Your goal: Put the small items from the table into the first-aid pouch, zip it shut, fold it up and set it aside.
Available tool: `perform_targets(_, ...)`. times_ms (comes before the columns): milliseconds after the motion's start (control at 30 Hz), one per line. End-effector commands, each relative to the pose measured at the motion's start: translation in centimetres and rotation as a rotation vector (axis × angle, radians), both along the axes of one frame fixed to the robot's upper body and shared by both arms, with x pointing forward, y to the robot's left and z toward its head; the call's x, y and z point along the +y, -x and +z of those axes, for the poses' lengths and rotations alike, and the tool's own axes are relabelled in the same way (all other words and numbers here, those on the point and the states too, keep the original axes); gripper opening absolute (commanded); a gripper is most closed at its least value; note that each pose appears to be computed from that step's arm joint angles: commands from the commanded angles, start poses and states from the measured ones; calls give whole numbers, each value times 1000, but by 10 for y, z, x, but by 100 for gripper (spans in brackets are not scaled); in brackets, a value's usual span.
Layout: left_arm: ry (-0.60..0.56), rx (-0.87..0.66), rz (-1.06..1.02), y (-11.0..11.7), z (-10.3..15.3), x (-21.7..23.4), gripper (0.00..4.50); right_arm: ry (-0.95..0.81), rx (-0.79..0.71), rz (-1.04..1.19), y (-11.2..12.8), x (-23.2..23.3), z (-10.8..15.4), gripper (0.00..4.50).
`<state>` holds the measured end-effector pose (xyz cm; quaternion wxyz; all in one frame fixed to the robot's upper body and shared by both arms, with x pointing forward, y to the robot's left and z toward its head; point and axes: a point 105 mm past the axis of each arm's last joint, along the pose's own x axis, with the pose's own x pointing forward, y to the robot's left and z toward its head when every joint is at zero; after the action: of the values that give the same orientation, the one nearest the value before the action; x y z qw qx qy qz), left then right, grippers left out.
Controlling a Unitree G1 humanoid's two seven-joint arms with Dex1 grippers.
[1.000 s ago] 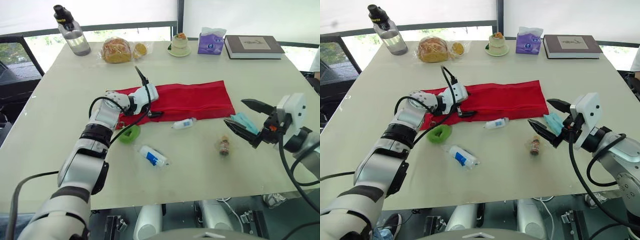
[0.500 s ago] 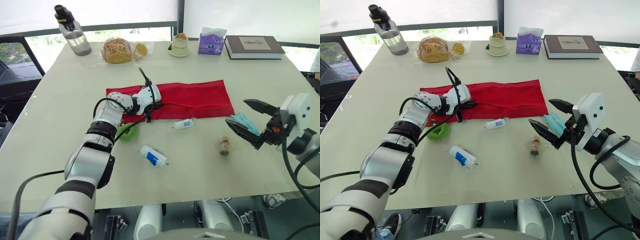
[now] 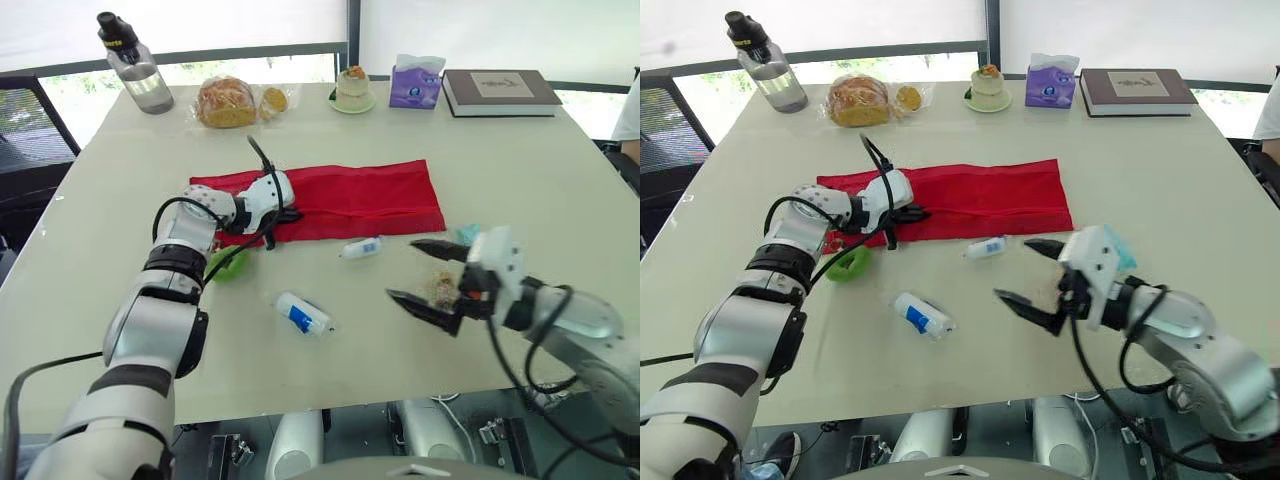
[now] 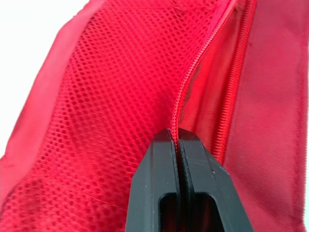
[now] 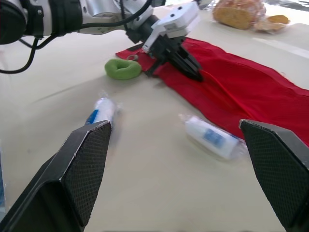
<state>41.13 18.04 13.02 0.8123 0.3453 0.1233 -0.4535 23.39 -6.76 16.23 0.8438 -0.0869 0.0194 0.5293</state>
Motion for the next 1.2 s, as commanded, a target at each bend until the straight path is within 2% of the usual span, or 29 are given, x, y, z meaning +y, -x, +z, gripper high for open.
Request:
perform_targets(33,20,-41,-24,4,15,2,9,-16,6,74,-2,24,-10,450)
perform_targets(300,46,-9,-2,18,6,6,9,11,87,200,-3,68,-39,450)
perform_targets(567,46,11,12,23,2,6,9,150,168,220,-6,91,-68,450)
perform_targets(867,44,5,24,22,4,7,9,105,215,219,-10,100,-71,450)
perform_targets(1200,49,0,22,20,4,3,9,101,218,169,-15,76,-64,450)
